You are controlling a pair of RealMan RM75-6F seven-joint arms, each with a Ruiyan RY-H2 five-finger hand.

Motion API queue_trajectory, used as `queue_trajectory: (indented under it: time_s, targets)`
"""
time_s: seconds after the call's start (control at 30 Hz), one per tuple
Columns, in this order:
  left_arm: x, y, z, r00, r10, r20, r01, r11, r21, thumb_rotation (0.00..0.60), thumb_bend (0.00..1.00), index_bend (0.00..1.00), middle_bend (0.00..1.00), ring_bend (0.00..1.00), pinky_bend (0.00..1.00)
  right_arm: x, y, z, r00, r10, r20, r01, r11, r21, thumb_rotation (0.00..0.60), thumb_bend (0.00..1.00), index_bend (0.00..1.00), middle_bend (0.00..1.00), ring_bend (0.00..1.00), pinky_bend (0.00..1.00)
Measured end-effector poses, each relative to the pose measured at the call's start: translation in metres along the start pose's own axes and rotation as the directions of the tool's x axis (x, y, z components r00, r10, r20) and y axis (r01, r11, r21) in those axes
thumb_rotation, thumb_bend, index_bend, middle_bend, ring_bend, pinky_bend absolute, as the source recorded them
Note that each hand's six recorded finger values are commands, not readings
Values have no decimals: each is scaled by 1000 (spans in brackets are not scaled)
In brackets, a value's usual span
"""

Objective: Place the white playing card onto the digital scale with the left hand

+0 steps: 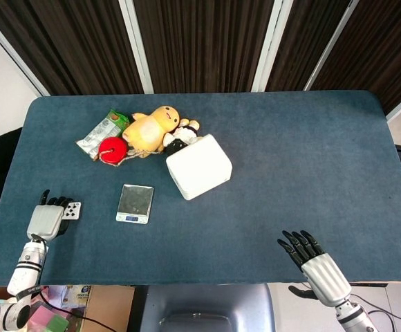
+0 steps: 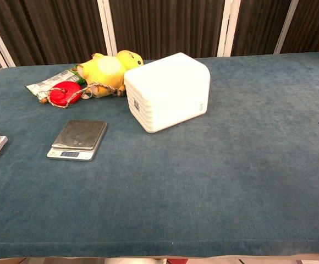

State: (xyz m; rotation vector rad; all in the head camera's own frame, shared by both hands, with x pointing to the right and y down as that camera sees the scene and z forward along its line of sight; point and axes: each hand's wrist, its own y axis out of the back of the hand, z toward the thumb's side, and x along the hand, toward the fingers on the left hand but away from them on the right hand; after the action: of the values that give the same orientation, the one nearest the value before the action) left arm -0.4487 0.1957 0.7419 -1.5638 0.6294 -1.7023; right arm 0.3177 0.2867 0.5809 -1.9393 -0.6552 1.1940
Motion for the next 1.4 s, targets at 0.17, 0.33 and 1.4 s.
queue_trajectory:
  time_s: [0.17, 0.33, 1.4]
  targets:
    - [2, 22, 20, 992, 121, 39, -119, 992, -46, 600, 543, 850, 877, 466, 0, 0, -2, 3, 1000, 6, -8, -6, 1000, -2, 600, 110, 0, 0, 0, 0]
    - [9, 47, 70, 967, 217, 134, -201, 972, -124, 600, 545, 848, 876, 466, 0, 0, -3, 6, 1000, 12, -19, -12, 1000, -3, 600, 109, 0, 0, 0, 0]
    - [10, 44, 175, 948, 178, 263, -140, 978, -155, 600, 348, 19, 0, 0, 0, 5, 11, -1, 999, -11, -35, 8, 997, -72, 600, 109, 0, 0, 0, 0]
